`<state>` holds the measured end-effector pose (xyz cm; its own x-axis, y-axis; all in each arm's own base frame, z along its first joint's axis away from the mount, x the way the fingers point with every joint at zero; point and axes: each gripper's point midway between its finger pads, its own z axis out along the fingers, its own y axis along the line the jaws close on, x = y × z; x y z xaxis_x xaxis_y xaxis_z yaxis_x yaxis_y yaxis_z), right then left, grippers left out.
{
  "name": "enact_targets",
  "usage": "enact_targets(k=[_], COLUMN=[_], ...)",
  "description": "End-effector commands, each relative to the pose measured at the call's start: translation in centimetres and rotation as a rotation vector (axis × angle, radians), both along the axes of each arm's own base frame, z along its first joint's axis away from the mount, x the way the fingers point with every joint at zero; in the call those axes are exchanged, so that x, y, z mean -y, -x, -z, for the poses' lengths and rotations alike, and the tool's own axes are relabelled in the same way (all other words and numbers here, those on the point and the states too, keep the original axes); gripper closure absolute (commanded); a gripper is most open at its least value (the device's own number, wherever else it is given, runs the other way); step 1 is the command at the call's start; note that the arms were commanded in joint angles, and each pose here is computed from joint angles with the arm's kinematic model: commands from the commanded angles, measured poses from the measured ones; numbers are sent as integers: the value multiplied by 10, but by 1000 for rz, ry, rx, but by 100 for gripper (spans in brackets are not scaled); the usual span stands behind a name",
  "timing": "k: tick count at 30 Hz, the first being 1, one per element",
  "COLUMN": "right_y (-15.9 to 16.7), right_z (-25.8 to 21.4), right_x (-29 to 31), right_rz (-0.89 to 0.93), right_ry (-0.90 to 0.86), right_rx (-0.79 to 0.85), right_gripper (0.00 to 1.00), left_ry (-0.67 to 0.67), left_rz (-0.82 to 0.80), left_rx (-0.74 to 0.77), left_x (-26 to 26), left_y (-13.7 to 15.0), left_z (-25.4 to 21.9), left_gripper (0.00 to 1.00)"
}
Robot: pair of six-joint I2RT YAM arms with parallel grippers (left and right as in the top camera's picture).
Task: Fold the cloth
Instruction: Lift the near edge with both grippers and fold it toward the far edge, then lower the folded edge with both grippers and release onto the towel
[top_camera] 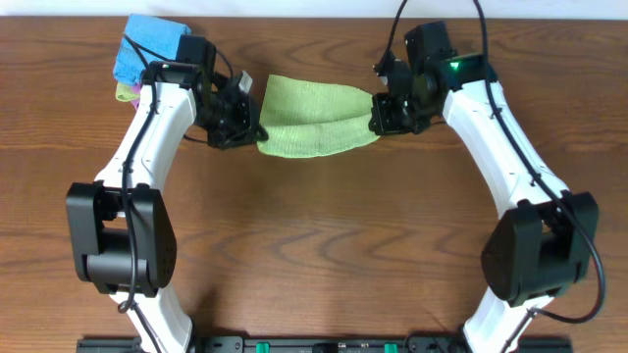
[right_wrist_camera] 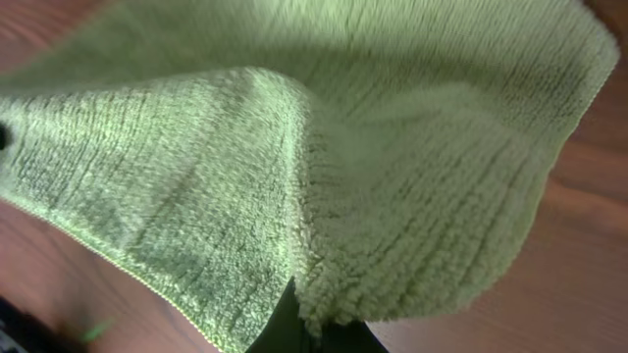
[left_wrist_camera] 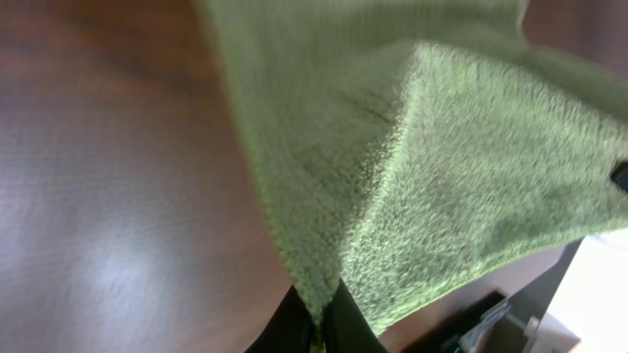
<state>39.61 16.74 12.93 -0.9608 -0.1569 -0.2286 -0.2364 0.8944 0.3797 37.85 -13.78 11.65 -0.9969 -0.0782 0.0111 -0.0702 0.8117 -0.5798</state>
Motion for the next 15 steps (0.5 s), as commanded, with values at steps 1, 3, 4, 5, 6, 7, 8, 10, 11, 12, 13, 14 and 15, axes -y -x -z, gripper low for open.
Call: enact_targets(k=[1,3,4,5,6,7,8,10,11,12,13,14,15], right_y=[28,40,44,48,50,51,53,59,63,70,75,80,84], right_z=[31,48,53,57,59,60,61,64,67,72,76,80,84], right_x=[-5,-6,-7,-8,-10,-12,-13,-13,-12,-9,-7,-6,-4], right_rz=[-52,-63,-68,-75,-82,-89,-94,-98,-99,-98,-98,-98,-95], right_ry=[18,22,21,21,21,19,18,20,23,31,35,39,41], right_rx=[-90,-120,-125,-125,-119,-112,-104,-106,-117,-135,-152,-163,-172], right_gripper=[98,99,98,98,98,98,98,99,99,98,98,99,98], left_ry=[-50,-52,-53,-55,-56,-57,-57,-52,-53,-53,-54,-54,-54], left_rz=[58,60,61,62,62,62,63,63,64,68,74,81,88], left_rx=[5,-35,-58,-84,-101,-115,-132,-160,-173,-184,-193,-198,-200], left_x=[-9,-9,-10,-11,-11,-12,-12,-12,-12,-13,-14,-14,-14], left_y=[9,19,26,33,39,44,49,59,63,69,74,77,80], left_z=[12,25,31,39,45,51,57,65,68,70,72,74,75], left_gripper=[94,94,94,94,94,94,94,94,94,94,94,94,94])
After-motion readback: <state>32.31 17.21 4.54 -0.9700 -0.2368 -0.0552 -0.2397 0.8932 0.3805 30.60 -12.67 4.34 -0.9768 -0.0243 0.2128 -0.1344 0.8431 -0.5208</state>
